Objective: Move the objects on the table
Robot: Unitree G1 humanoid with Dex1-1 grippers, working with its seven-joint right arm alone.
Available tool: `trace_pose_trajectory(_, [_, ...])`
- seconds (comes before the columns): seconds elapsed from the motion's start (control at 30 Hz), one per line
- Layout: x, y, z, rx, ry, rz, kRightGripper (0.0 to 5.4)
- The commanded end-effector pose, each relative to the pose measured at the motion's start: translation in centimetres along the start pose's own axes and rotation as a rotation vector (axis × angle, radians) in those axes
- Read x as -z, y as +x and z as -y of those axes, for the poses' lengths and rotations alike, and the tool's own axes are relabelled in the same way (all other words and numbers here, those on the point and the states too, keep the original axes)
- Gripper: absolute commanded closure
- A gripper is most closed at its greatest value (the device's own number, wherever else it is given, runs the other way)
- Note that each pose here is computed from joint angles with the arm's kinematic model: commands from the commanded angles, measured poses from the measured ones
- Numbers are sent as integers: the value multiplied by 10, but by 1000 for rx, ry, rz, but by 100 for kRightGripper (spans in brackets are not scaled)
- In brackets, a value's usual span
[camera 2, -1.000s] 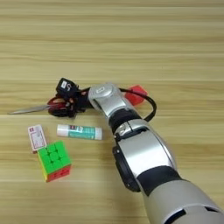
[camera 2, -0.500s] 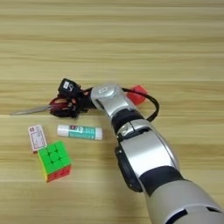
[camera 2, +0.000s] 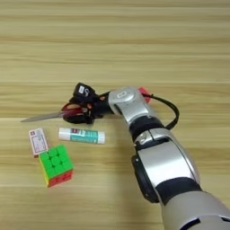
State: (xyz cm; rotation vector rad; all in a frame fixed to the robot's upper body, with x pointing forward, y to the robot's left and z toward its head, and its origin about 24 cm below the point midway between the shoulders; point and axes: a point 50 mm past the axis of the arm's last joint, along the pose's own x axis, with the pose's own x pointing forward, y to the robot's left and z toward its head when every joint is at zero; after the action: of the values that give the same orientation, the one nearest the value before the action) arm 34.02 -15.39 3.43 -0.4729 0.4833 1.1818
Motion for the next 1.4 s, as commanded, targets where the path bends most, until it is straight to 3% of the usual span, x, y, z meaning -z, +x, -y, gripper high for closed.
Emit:
trace_pose_trajectory(0.03, [9,-18,7,34,2,-51,202])
trace_pose_trajectory(0.63, [34,-46,0,76,73,-51,203])
trace_pose_trajectory(0.93, [31,-54,3,107,78,-32,203])
trace_pose_trajectory(1.1, [23,-53,4,100,66,2,102])
trace_pose_trajectory(1.4, [-8,-64,14,152,23,119,6])
